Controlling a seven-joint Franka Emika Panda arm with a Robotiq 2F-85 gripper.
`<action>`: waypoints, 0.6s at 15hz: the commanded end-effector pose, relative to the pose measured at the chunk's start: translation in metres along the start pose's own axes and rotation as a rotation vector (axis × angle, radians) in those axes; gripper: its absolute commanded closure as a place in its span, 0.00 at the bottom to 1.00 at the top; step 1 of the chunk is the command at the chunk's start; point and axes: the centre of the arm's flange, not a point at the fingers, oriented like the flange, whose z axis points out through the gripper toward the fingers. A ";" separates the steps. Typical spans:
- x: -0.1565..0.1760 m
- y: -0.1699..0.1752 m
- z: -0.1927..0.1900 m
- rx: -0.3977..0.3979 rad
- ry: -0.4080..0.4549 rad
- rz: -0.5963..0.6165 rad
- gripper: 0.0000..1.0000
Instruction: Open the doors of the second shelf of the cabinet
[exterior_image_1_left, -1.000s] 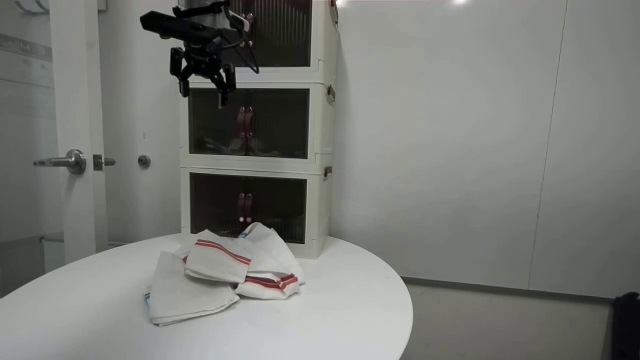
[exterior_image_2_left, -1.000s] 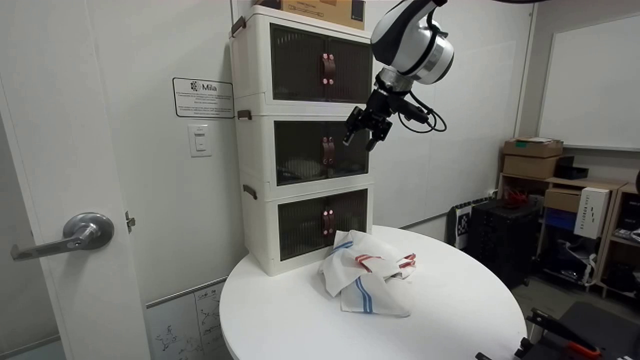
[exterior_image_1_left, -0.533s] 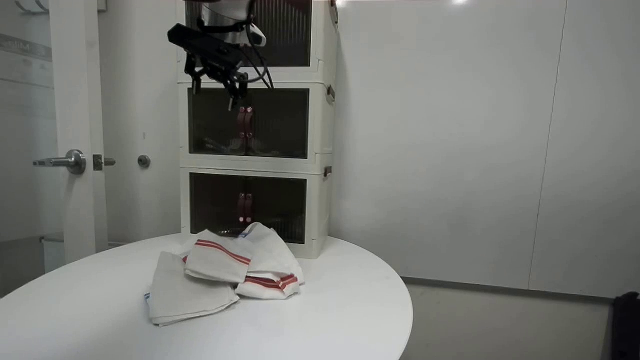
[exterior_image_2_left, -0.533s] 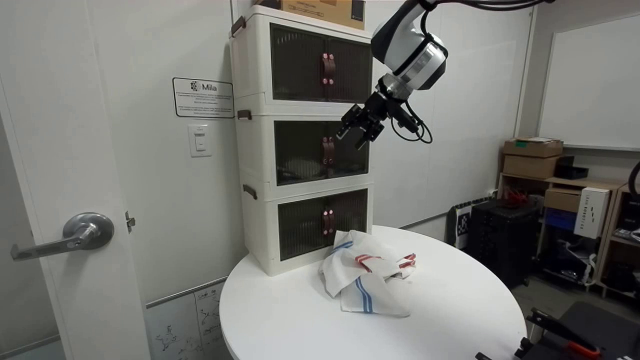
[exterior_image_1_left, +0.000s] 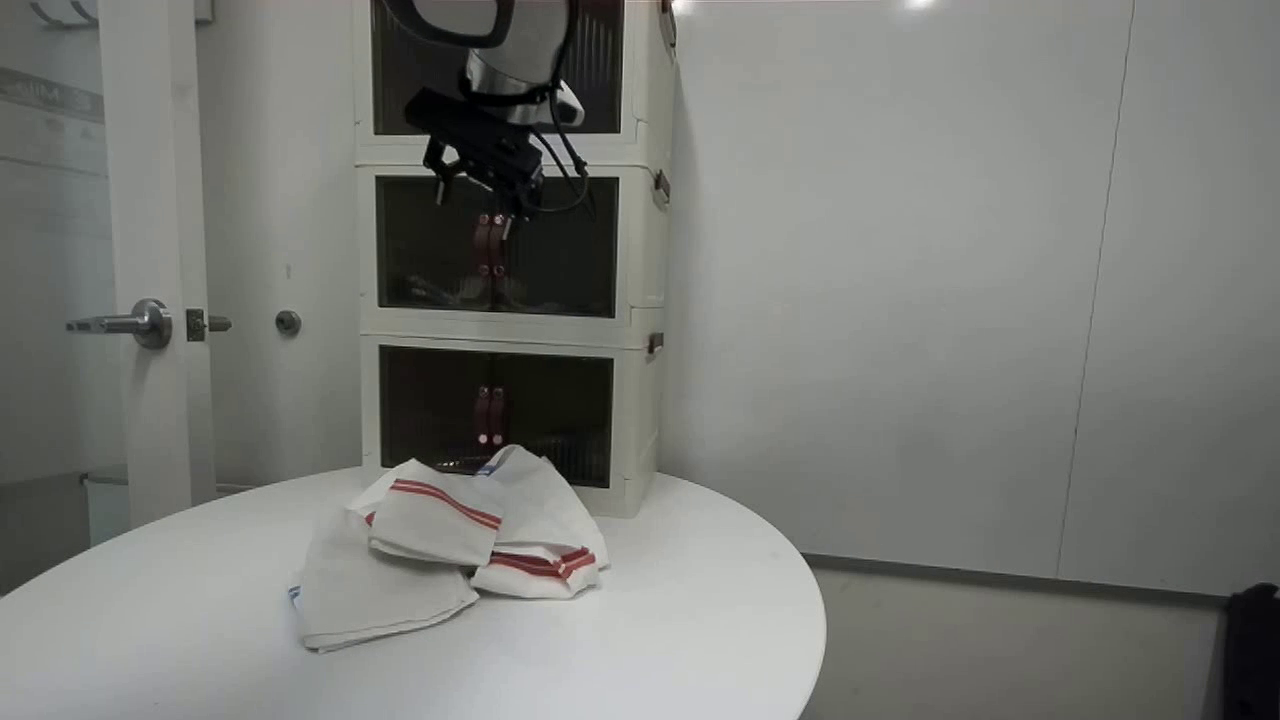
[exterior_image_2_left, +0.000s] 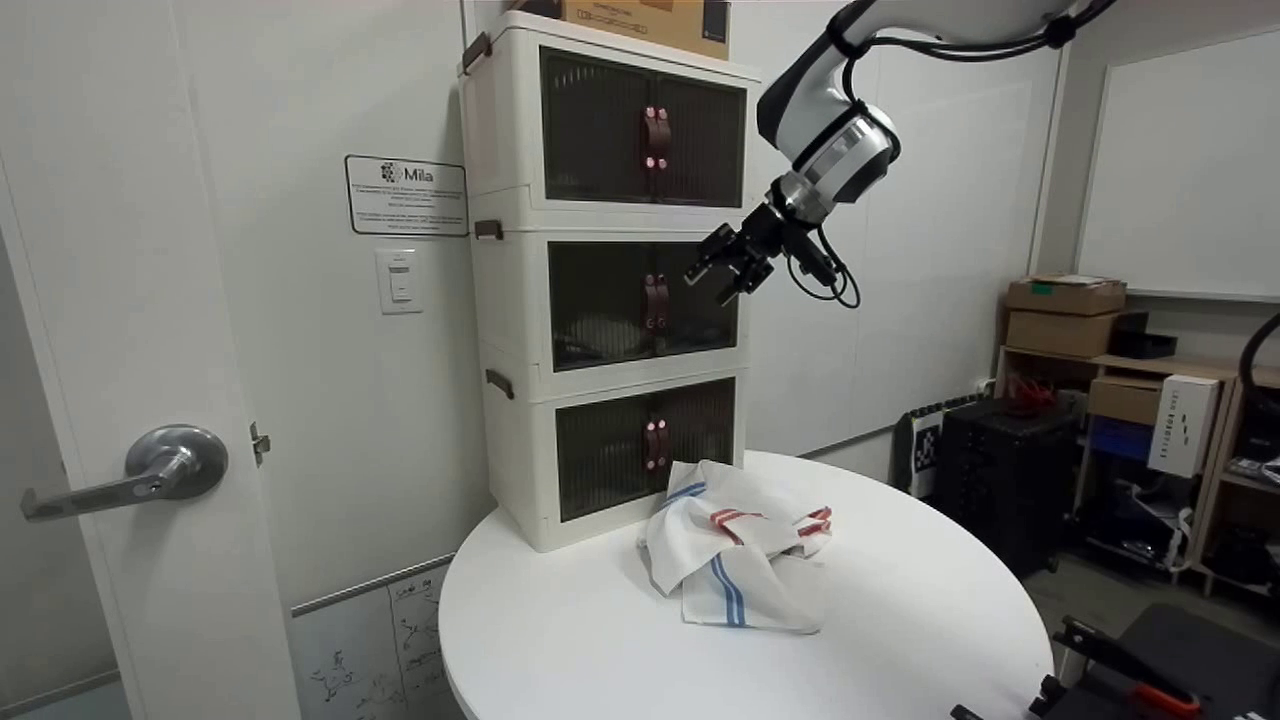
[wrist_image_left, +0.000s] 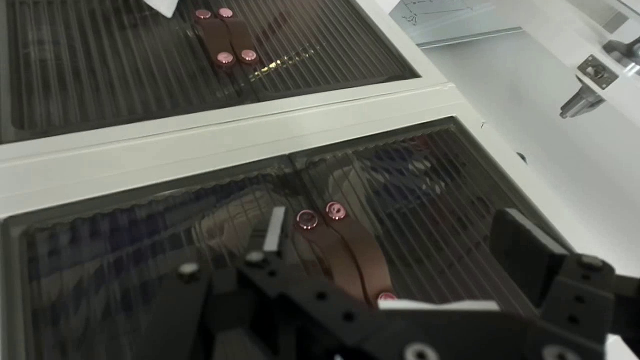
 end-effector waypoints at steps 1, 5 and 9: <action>0.021 0.016 0.010 0.060 0.053 -0.012 0.00; 0.036 0.021 0.020 0.096 0.076 -0.022 0.00; 0.046 0.022 0.032 0.106 0.074 -0.057 0.00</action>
